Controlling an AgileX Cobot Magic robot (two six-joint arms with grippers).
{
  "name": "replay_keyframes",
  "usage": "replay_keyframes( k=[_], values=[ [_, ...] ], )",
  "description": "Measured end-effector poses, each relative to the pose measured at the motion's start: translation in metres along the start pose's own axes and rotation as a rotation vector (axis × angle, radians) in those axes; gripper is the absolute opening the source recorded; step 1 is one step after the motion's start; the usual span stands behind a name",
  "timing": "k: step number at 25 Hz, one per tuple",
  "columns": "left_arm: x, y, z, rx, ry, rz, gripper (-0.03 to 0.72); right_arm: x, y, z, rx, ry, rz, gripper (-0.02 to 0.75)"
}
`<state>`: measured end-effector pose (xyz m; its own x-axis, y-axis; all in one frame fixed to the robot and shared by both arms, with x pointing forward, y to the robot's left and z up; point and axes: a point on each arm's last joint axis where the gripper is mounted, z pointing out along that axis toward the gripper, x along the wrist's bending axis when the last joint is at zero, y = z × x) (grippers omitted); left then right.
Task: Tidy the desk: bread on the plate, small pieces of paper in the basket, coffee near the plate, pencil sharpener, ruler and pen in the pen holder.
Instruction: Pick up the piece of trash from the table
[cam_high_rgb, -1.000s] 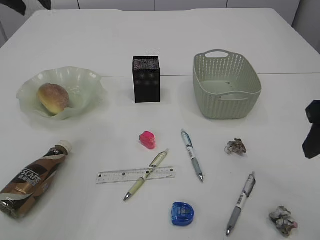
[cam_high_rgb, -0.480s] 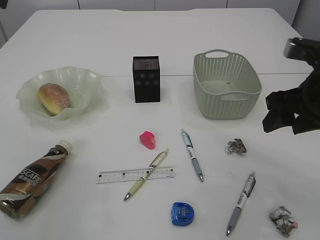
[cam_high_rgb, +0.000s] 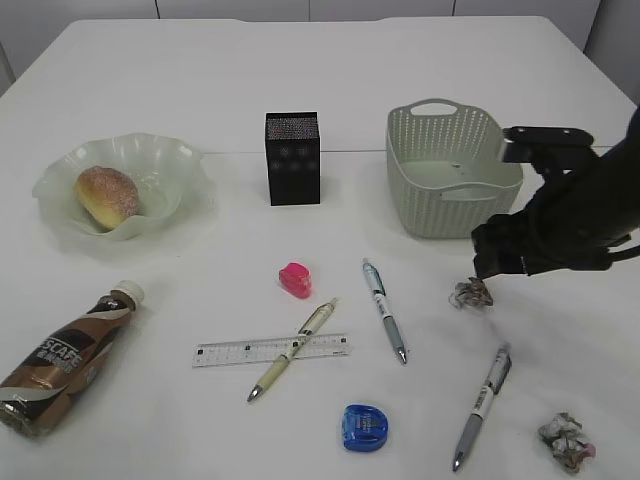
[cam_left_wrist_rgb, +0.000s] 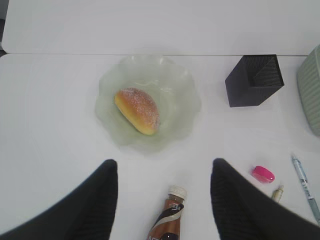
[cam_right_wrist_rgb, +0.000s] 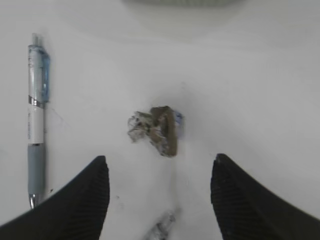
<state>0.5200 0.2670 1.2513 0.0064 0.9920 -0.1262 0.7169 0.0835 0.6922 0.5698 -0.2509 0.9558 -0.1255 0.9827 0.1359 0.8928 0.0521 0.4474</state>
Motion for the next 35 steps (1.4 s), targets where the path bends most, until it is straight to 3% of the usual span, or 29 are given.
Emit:
replay_keyframes(
  k=[7,20,27,35],
  values=[
    [0.001,-0.002,-0.013,-0.029,0.0,0.002,0.433,0.025,0.012,0.026,0.009,0.033,-0.077,0.471],
    [0.003,-0.002,-0.016,-0.037,0.025,0.01,0.433,0.02,0.009,0.056,0.042,0.003,-0.113,0.469],
    [0.005,-0.001,-0.016,-0.04,0.043,0.015,0.433,0.018,0.012,0.058,0.006,-0.015,-0.139,0.396],
    [0.005,-0.001,-0.016,-0.041,0.045,0.016,0.433,0.017,0.01,0.062,0.022,-0.019,-0.14,0.406]
  ],
)
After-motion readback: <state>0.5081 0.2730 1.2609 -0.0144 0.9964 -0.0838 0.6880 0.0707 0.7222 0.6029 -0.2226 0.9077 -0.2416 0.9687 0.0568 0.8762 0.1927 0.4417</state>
